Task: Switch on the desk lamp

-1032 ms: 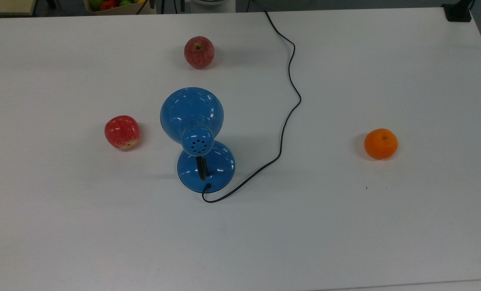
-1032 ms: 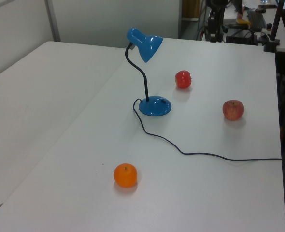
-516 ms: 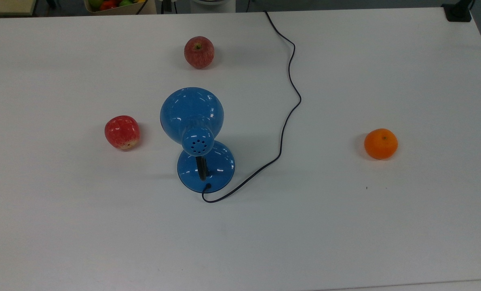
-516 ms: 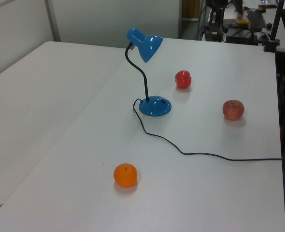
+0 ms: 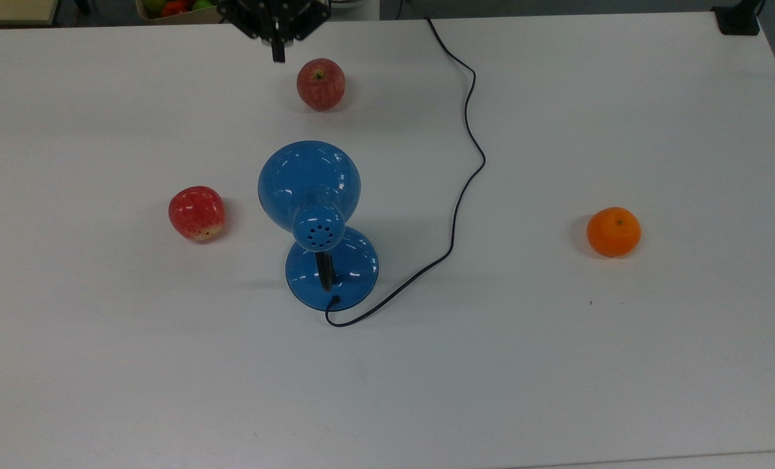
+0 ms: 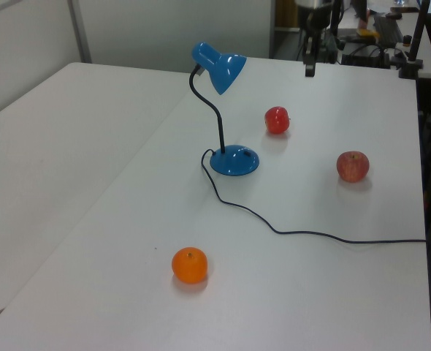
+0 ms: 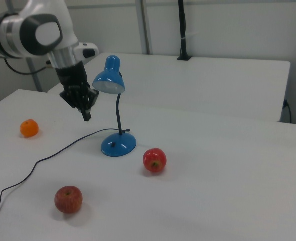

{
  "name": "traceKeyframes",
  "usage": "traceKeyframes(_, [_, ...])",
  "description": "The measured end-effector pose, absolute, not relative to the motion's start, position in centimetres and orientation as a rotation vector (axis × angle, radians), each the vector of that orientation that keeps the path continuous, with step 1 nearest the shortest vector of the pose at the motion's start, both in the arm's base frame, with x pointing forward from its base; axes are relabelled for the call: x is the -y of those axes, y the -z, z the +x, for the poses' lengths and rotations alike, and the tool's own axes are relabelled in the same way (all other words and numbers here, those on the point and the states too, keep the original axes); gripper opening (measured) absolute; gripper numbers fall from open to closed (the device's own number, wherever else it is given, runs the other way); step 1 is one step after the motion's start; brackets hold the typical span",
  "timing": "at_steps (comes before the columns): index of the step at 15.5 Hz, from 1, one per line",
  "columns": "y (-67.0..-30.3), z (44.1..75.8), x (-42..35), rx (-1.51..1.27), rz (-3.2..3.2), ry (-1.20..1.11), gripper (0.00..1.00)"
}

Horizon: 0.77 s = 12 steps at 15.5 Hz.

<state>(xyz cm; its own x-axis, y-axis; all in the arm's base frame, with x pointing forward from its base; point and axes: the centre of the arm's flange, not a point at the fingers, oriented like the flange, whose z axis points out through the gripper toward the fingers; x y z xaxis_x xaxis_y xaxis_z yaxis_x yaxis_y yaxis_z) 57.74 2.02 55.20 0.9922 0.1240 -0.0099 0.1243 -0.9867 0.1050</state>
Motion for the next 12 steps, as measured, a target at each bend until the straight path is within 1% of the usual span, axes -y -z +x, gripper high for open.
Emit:
traceKeyframes(7, [-47.0,58.6,-3.1,-0.243,3.033,-0.050,0.01])
traceKeyframes(12, [-41.2,59.6,-3.5,-0.267,3.038,-0.167,0.01])
